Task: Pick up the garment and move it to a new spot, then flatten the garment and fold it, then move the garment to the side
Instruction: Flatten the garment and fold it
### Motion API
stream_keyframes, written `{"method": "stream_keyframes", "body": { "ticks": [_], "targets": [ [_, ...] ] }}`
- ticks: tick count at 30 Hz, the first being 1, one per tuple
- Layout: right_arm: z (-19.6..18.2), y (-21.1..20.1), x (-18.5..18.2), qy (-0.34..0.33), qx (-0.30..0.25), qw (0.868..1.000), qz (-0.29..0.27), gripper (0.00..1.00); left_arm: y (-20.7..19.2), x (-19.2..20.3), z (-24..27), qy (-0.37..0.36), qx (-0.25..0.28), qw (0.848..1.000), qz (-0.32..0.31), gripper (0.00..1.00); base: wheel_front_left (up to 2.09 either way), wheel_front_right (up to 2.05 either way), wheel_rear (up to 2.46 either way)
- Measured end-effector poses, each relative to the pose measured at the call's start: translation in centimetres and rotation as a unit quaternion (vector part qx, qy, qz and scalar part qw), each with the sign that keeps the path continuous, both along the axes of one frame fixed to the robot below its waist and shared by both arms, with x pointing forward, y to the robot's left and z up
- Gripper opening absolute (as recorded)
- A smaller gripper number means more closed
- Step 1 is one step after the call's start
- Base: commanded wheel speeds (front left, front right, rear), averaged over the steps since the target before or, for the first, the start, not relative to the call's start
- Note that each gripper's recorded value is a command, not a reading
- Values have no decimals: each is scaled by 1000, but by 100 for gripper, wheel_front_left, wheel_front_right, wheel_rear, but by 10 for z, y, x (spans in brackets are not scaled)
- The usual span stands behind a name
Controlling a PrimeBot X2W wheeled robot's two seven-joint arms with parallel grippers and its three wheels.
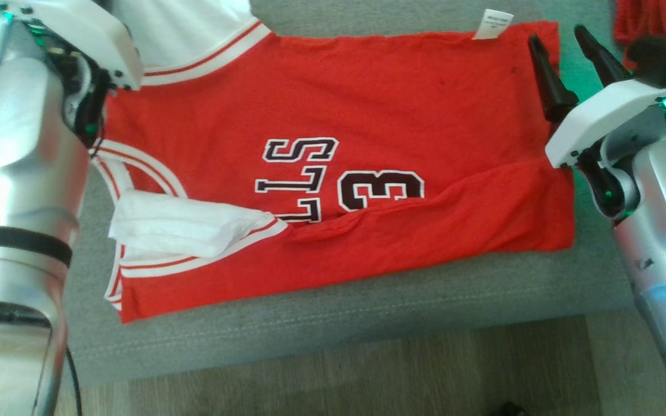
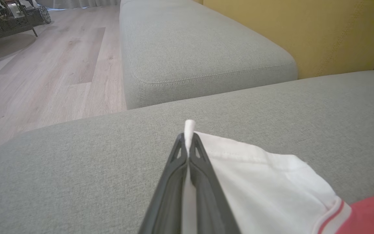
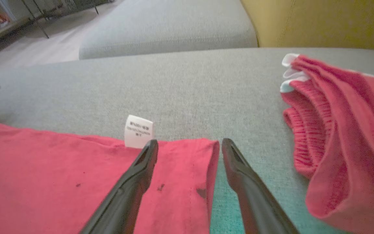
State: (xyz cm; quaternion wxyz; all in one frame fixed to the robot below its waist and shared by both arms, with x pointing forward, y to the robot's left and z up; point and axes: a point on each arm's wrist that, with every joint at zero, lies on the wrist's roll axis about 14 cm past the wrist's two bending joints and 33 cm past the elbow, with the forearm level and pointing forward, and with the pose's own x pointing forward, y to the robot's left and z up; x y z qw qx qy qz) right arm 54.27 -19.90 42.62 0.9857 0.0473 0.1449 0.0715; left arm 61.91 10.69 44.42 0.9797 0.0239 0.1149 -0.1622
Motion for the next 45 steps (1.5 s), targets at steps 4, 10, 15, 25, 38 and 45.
{"method": "stream_keyframes", "body": {
  "ticks": [4,10,15,25,38,45],
  "targets": [
    [-16,1,2,39,-13,999,10,100,0,-4,6,-9,-2,1000,-1,0,0,0,0],
    [-24,-4,11,59,-31,998,15,100,-1,-5,2,-5,-7,1000,-3,0,0,0,0],
    [-35,-9,17,76,-50,996,18,100,-2,-5,-3,-3,-9,1000,-6,0,0,0,0],
    [-40,-6,28,82,-42,996,20,100,-3,-4,-10,2,-8,1000,-9,0,0,0,0],
    [-35,7,31,68,-53,995,57,0,3,-4,0,-10,-16,1000,0,0,0,0,0],
    [-13,11,26,13,-59,996,71,0,13,-15,17,-25,-51,998,23,0,0,0,0]
  ]
}}
